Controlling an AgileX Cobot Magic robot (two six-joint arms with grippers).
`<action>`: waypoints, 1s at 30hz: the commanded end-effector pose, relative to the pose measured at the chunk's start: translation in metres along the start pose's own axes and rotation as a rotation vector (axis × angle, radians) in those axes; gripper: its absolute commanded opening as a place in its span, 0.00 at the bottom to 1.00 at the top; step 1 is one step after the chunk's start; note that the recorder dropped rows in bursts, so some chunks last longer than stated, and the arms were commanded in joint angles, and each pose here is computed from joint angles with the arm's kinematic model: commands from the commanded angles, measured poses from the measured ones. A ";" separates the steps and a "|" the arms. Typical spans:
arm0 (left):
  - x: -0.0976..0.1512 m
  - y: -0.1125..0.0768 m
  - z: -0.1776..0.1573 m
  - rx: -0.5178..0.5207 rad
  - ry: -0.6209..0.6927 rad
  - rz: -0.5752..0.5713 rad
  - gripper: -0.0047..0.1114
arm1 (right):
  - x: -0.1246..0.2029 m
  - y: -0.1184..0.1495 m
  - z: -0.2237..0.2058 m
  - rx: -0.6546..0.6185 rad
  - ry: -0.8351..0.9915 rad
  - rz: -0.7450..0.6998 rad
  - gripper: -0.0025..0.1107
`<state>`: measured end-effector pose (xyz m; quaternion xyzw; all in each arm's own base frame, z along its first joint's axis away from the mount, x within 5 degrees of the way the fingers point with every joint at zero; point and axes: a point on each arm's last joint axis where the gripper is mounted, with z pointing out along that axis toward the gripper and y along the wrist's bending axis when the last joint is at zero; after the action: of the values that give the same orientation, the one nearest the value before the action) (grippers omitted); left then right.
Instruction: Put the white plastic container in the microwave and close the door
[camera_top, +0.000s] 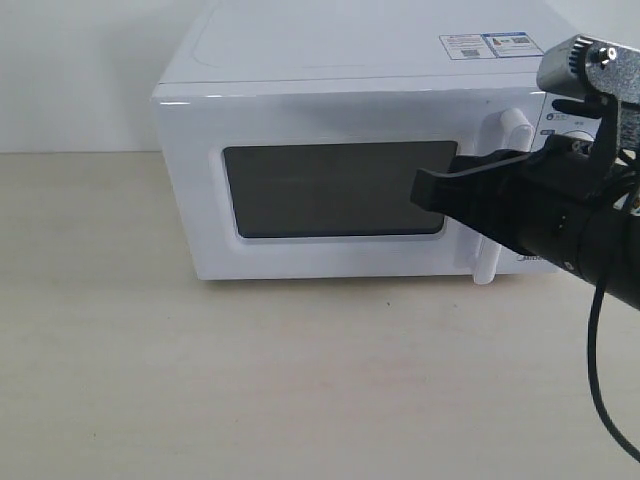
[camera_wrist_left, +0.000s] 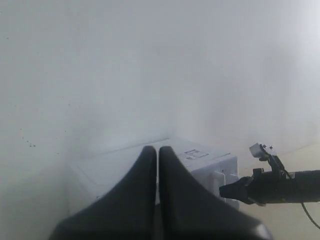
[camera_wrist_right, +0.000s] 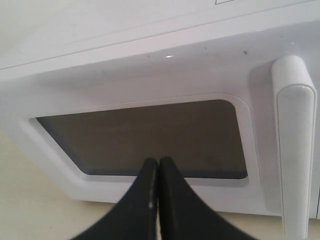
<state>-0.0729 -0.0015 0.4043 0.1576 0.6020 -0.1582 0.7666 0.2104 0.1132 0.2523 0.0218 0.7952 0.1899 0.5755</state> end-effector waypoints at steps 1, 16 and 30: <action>0.026 0.005 0.016 -0.048 0.041 -0.059 0.07 | 0.000 0.000 -0.002 -0.003 -0.007 -0.008 0.02; 0.154 0.039 0.068 -0.443 0.138 -0.114 0.07 | 0.000 0.000 -0.002 -0.003 -0.007 -0.008 0.02; 0.223 0.048 0.067 -0.502 0.198 -0.146 0.07 | 0.000 0.000 -0.002 -0.003 -0.007 -0.008 0.02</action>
<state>0.0562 0.0002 0.2043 -0.0583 0.7188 -0.0416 0.6916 0.2104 0.1132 0.2523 0.0218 0.7952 0.1899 0.5755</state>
